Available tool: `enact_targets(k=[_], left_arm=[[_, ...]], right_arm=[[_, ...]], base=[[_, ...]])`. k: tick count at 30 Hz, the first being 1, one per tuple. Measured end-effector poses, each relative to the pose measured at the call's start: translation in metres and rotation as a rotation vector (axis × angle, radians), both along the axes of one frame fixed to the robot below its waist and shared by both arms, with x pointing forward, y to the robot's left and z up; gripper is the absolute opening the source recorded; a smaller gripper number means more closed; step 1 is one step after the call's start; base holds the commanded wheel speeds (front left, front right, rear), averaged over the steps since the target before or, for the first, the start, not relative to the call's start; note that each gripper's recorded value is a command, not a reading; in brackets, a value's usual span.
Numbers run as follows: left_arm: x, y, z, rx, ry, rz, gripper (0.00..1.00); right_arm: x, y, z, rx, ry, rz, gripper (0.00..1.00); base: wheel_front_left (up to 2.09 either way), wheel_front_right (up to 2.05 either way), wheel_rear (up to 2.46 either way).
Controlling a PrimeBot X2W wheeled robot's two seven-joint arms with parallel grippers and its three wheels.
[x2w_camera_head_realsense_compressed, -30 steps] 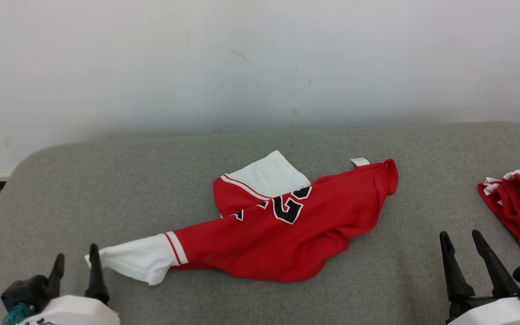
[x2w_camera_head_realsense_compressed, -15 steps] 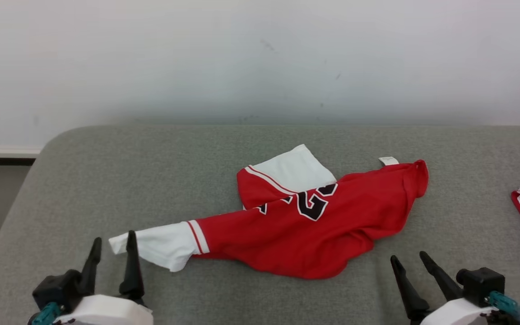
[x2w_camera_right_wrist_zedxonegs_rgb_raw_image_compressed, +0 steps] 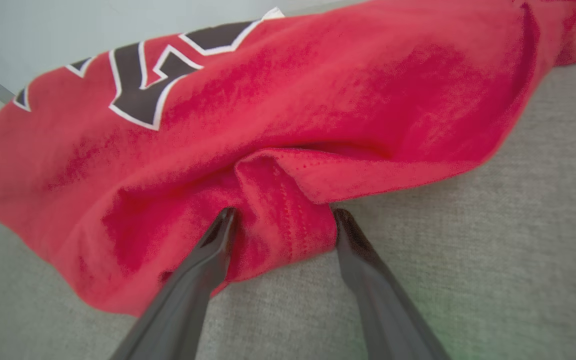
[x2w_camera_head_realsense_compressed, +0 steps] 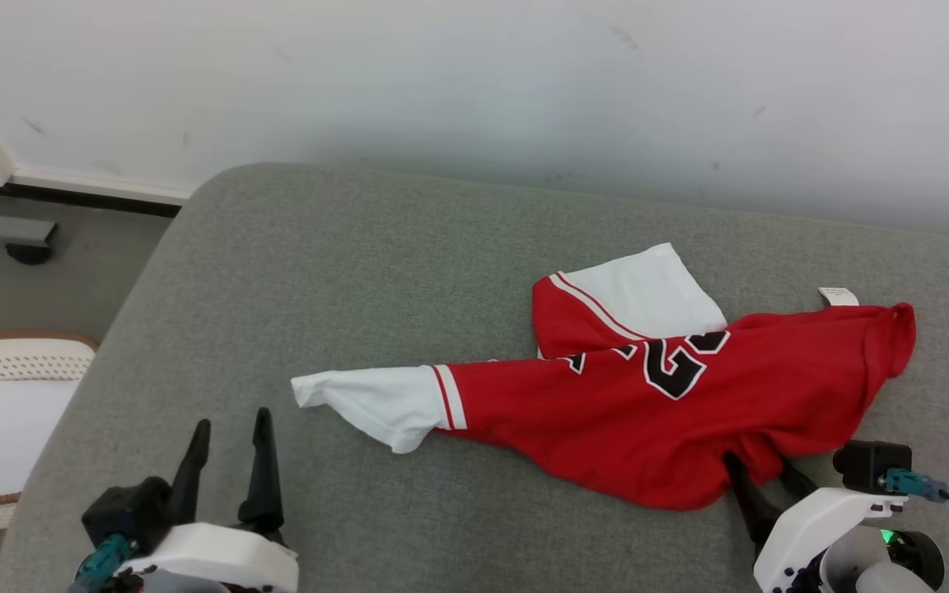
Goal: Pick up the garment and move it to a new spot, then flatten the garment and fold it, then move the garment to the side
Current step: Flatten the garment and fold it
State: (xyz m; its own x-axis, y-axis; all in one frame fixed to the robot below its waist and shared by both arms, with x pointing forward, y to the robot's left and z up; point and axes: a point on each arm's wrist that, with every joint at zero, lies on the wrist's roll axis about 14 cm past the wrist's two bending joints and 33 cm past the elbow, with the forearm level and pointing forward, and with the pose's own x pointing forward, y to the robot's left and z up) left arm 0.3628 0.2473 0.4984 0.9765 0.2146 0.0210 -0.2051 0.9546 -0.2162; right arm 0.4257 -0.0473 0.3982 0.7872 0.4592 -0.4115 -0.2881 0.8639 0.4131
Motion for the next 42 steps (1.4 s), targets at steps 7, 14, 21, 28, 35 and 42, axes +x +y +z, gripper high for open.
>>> enact_targets(k=[7,14,21,28,35,42], left_arm=[[-0.003,0.007,-0.006,-0.012,0.017,0.030,1.00],[0.004,-0.005,-0.006,-0.015,0.011,-0.012,1.00],[0.016,-0.029,-0.007,-0.027,0.006,-0.079,1.00],[0.034,-0.061,-0.005,-0.040,-0.006,-0.173,1.00],[0.047,-0.091,-0.003,-0.042,-0.014,-0.251,1.00],[0.045,-0.092,-0.008,-0.048,-0.003,-0.257,1.00]], right_arm=[[0.007,0.012,-0.010,0.011,0.070,0.028,0.01],[0.009,0.002,0.009,0.035,0.001,0.007,0.00],[0.002,-0.040,0.039,0.055,-0.037,-0.021,0.00],[-0.031,-0.100,0.054,0.038,0.003,-0.061,0.00],[-0.066,-0.172,0.059,-0.051,0.078,-0.169,0.00],[-0.093,-0.195,0.031,-0.144,0.239,-0.224,0.14]], base=[[0.00,0.00,0.00],[0.00,0.00,0.00],[0.00,0.00,0.00],[0.00,0.00,0.00],[0.00,0.00,0.00],[0.00,0.00,0.00]])
